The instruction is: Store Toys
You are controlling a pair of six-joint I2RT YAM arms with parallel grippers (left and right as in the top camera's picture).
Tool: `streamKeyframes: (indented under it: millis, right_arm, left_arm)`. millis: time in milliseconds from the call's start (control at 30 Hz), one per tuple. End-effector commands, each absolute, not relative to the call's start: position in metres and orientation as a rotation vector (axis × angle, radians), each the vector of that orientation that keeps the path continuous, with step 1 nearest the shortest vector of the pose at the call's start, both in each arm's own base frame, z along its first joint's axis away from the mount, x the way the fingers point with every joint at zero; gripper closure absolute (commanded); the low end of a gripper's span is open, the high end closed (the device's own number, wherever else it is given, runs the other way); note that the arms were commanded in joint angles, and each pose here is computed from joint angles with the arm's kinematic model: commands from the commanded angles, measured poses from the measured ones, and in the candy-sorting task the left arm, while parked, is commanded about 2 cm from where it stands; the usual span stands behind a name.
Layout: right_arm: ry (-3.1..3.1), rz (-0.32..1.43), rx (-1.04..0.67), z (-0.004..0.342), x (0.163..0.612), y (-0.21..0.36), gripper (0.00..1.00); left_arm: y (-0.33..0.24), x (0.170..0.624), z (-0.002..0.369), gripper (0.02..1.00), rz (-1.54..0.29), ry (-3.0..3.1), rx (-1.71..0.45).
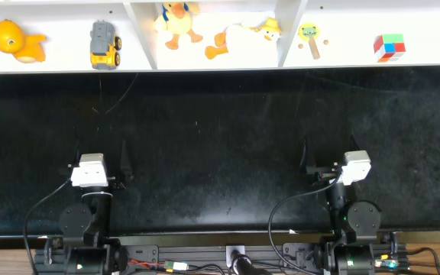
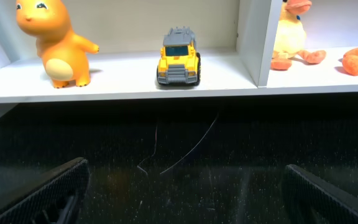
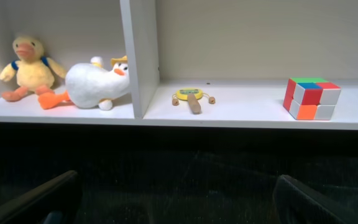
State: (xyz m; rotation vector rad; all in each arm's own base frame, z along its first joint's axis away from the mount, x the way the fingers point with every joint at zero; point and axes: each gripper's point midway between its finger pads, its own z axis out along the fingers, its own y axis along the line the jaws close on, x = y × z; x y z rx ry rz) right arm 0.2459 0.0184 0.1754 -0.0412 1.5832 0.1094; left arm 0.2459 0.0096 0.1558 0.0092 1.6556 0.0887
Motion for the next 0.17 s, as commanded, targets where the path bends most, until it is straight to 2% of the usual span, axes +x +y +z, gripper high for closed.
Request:
streamKeyframes:
  millis: [33, 167]
  right_arm:
    - [1.581, 0.113, -0.037, 0.1725, 0.246, 0.0178, 0.005]
    - [1.581, 0.113, -0.037, 0.1725, 0.246, 0.0178, 0.005]
  left_arm:
    - [0.0084, 0.2456, 0.1565, 0.02, 0.098, 1.649, 0.029]
    - [0.0084, 0.2456, 0.1565, 0.02, 0.098, 1.649, 0.029]
